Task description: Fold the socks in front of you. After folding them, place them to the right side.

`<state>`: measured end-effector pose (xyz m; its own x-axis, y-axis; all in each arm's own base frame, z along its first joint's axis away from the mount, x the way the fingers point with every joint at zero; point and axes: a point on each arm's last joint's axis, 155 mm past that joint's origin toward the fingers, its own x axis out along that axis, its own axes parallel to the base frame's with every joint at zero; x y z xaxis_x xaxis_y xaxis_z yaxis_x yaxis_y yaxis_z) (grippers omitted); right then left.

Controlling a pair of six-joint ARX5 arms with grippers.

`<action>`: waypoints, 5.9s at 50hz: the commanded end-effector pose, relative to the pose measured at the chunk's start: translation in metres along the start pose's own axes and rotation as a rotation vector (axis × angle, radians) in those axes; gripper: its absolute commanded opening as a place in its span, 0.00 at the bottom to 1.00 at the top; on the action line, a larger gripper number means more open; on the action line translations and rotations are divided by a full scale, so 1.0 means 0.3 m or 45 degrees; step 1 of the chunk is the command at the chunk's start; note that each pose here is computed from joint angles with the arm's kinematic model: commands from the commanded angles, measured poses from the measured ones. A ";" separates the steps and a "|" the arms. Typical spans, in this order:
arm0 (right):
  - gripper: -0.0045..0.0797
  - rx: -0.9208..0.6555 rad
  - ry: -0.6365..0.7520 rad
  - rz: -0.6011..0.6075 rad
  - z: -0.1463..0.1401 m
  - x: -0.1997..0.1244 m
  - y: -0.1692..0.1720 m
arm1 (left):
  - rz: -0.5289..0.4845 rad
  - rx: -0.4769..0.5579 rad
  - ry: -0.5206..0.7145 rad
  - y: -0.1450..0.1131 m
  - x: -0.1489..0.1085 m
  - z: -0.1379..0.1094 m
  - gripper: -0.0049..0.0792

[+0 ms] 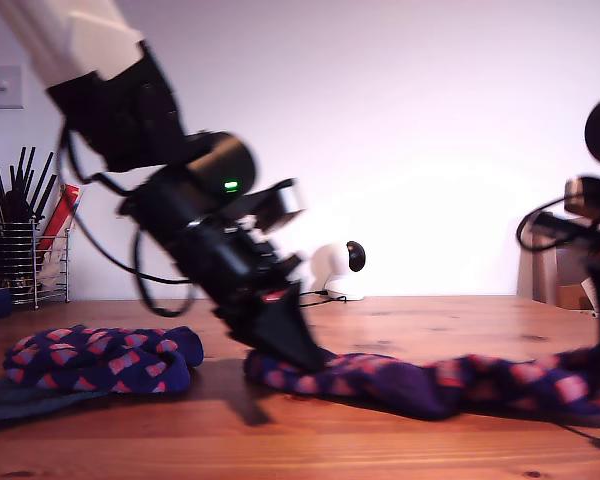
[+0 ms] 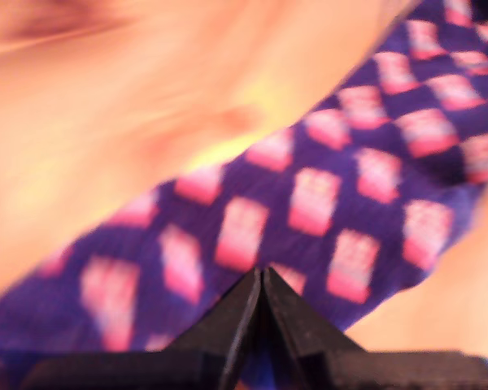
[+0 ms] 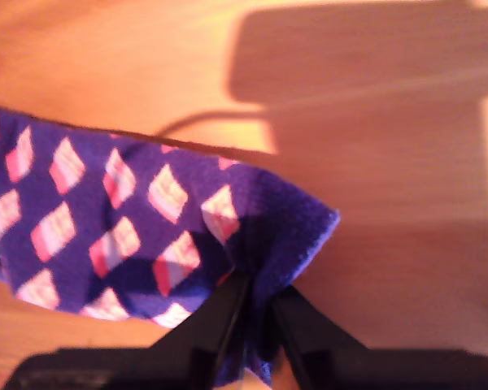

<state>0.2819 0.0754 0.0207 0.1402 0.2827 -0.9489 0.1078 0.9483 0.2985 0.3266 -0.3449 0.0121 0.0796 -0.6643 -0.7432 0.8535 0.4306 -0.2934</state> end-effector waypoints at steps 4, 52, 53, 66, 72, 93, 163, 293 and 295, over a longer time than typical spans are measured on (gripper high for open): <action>0.04 -0.079 -0.006 -0.099 0.007 -0.050 -0.038 | -0.046 -0.038 0.020 -0.066 0.065 -0.012 0.03; 0.04 -0.190 -0.006 -0.242 0.063 -0.185 -0.071 | -0.184 0.037 -0.169 -0.303 0.135 0.147 0.03; 0.04 -0.190 -0.006 -0.242 0.063 -0.185 -0.071 | -0.185 0.042 -0.172 -0.307 0.137 0.150 0.03; 0.04 -0.189 0.004 -0.222 0.056 -0.183 -0.062 | -0.160 0.074 -0.215 -0.307 0.158 0.172 0.03; 0.04 -0.190 0.004 -0.218 0.056 -0.183 -0.059 | -0.134 0.070 -0.205 -0.288 0.178 0.158 0.03; 0.04 -0.209 0.020 -0.185 0.045 -0.180 -0.039 | -0.119 0.056 -0.113 -0.247 0.257 0.131 0.03; 0.04 -0.392 -0.161 0.188 0.079 -0.378 0.345 | -0.232 0.126 -0.200 -0.421 0.315 0.242 0.03; 0.04 -0.458 -0.186 -0.017 0.101 -0.372 0.250 | 0.219 0.003 0.418 -0.067 -0.076 0.032 0.03; 0.04 -0.458 -0.185 -0.017 0.100 -0.372 0.249 | 0.216 -0.002 0.435 -0.063 -0.063 0.017 0.03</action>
<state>0.3014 0.1083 0.1439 0.2570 0.2638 -0.9297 -0.2206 0.9526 0.2094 0.3160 -0.3490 0.0560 0.0780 -0.3769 -0.9230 0.8460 0.5149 -0.1387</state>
